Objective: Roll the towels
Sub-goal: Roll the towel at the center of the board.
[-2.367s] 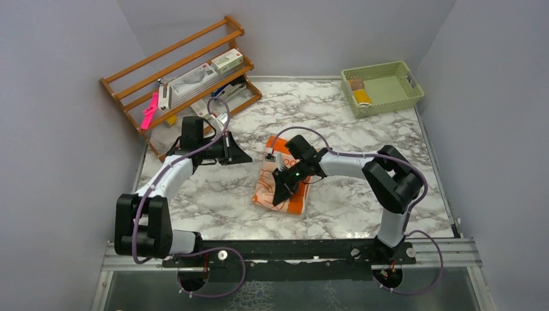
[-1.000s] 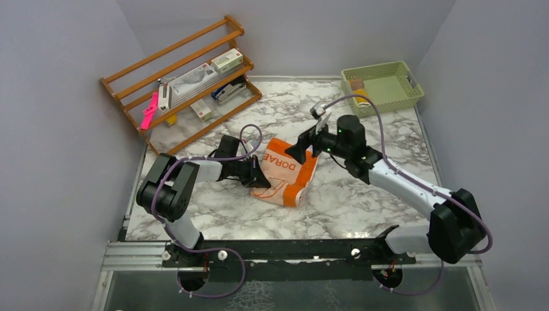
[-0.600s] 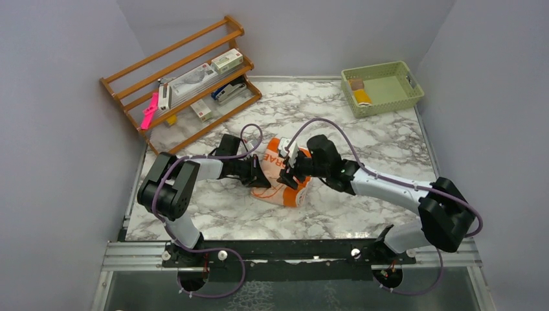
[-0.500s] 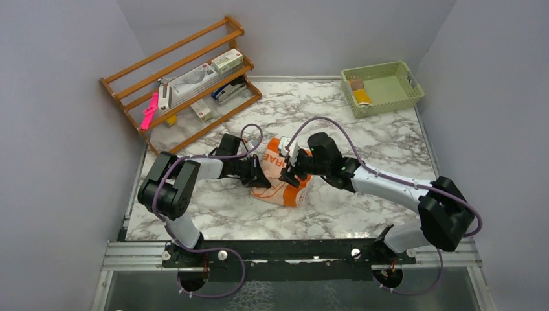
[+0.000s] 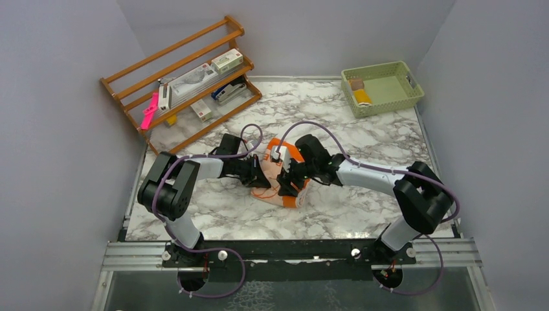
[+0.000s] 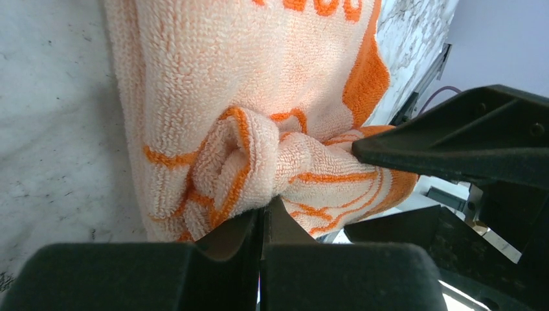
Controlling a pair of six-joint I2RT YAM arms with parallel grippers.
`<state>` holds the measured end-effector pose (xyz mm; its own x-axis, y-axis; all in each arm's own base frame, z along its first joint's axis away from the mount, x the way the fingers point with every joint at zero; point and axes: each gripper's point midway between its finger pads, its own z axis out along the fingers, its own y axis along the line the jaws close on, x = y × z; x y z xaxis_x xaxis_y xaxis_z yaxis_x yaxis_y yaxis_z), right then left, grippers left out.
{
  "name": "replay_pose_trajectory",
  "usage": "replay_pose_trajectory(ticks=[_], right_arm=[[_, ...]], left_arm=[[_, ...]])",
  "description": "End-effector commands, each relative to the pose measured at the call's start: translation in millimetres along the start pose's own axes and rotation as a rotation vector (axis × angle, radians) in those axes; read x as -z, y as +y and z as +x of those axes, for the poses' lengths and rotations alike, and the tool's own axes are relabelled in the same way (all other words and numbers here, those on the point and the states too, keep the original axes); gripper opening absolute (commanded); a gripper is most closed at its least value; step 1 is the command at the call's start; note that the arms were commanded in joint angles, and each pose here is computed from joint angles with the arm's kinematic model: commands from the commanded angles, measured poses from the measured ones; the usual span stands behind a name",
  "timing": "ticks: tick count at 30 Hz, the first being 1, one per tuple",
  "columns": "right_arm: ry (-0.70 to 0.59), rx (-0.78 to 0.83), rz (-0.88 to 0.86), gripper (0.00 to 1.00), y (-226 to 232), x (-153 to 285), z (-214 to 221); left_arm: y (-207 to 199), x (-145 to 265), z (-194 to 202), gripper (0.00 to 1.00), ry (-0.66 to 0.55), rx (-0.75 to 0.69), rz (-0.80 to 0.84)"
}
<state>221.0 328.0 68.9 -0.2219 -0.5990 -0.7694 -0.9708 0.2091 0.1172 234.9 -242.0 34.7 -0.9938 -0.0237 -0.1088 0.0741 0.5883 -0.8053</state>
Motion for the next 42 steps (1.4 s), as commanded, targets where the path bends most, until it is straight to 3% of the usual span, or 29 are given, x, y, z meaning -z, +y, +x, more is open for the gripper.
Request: replay_pose_trajectory(ticks=[1, 6, 20, 22, 30, 33, 37, 42], right_arm=[[-0.019, -0.075, -0.104, 0.58, 21.7, 1.1, -11.3], [-0.059, -0.088, -0.127, 0.59, 30.9, 11.3, -24.1], [0.066, -0.102, -0.134, 0.57, 60.0, -7.1, 6.4], [0.091, -0.103, -0.115, 0.51, 62.6, -12.2, 14.4], [0.217, -0.173, -0.017, 0.11, 49.5, -22.8, 51.5], [0.224, -0.194, -0.012, 0.01, 49.7, -23.3, 51.7], [0.149, -0.277, -0.164, 0.01, 73.4, -21.0, 25.6], [-0.038, -0.503, -0.405, 0.01, 79.5, 6.7, -18.2]], left_arm=[[26.1, -0.4, 5.8, 0.0, -0.005, 0.013, -0.133], [29.2, -0.3, 8.6, 0.0, -0.001, 0.018, -0.142], [15.2, 9.5, 7.6, 0.0, -0.023, 0.017, -0.116], [7.8, 14.3, 4.5, 0.0, -0.037, 0.023, -0.093], [-26.8, 60.2, -26.6, 0.0, -0.139, 0.023, 0.045], [-43.3, 82.8, -37.4, 0.0, -0.182, -0.022, 0.116], [-68.8, 108.6, -44.9, 0.04, -0.237, -0.153, 0.157], [-90.6, 122.6, -40.4, 0.07, -0.256, -0.248, 0.201]])
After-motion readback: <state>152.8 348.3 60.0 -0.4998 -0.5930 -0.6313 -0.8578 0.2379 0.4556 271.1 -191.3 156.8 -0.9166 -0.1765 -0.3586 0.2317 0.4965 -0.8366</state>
